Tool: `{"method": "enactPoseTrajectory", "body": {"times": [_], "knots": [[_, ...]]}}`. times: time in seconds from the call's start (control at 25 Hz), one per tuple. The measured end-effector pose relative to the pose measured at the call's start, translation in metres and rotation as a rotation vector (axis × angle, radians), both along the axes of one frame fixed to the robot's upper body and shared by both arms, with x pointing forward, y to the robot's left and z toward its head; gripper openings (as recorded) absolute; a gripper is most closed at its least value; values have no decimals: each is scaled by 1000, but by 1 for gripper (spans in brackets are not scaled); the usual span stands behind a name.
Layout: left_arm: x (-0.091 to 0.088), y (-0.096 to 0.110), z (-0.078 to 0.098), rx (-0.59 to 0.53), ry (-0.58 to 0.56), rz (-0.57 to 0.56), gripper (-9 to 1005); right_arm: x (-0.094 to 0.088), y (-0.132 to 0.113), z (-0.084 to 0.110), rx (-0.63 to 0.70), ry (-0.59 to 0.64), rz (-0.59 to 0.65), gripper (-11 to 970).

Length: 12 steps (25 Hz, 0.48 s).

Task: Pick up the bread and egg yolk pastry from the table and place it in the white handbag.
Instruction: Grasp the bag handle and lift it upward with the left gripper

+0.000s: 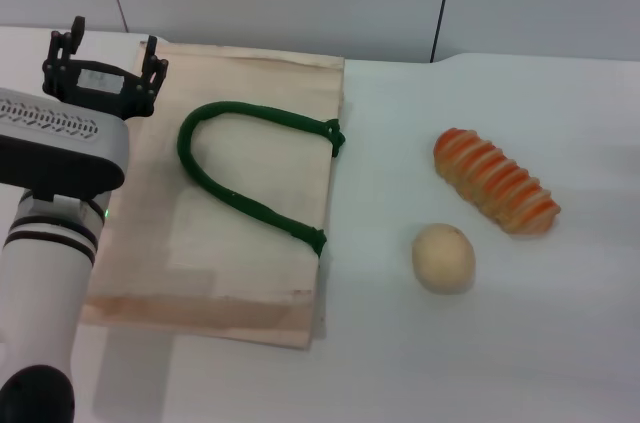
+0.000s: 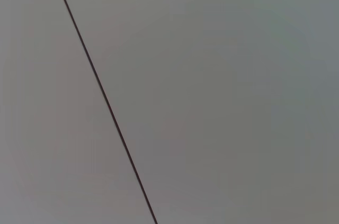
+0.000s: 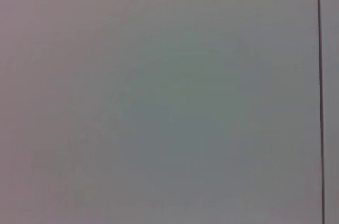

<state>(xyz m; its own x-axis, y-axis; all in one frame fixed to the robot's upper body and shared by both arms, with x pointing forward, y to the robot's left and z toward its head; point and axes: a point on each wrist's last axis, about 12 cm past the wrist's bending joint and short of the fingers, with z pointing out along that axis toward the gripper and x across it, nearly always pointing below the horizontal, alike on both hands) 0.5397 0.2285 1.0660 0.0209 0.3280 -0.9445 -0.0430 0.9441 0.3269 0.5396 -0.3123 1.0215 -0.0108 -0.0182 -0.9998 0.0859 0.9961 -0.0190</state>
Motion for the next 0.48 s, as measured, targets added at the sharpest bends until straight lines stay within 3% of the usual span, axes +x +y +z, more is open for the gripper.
{"method": "enactPoseTrajectory", "body": {"times": [0.48], "knots": [[1,0,0,-2,5,5,783,3,1,1,0,1,4,635]]}}
